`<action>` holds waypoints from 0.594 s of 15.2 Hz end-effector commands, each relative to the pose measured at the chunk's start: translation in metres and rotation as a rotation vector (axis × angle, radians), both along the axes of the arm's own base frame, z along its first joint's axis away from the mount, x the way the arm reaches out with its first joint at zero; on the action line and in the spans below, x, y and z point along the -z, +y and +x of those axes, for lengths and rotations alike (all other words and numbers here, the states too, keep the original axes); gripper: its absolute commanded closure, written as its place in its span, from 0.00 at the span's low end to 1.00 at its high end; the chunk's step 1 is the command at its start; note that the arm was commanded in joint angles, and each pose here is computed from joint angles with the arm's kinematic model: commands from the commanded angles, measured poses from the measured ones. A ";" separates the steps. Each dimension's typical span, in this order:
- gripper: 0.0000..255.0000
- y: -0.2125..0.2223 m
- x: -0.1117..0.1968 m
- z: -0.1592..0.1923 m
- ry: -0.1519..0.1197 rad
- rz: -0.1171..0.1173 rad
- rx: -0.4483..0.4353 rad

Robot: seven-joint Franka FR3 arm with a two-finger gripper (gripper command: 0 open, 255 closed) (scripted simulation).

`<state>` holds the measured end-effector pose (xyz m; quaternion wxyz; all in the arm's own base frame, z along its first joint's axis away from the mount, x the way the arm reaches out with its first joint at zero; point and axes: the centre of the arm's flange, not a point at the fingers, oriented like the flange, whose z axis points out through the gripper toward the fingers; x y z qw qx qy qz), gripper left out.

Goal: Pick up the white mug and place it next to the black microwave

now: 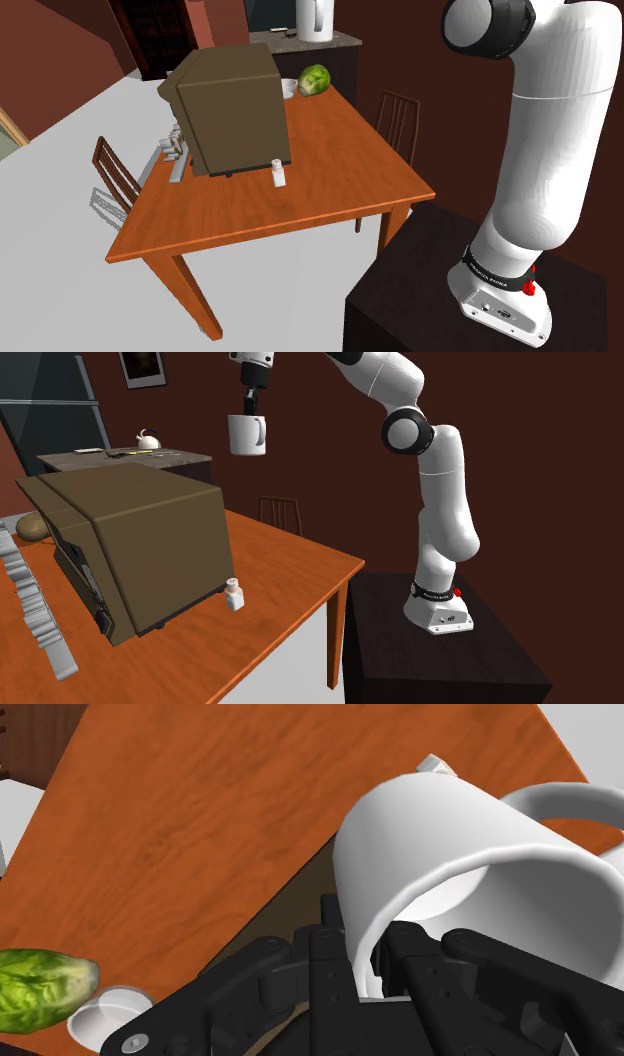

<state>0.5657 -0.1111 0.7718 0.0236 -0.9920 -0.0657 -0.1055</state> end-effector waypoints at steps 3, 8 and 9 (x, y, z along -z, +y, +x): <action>1.00 0.004 0.017 0.014 0.001 -0.001 -0.004; 1.00 0.004 0.043 0.014 0.001 -0.001 -0.004; 1.00 0.004 0.049 0.014 0.001 -0.001 -0.004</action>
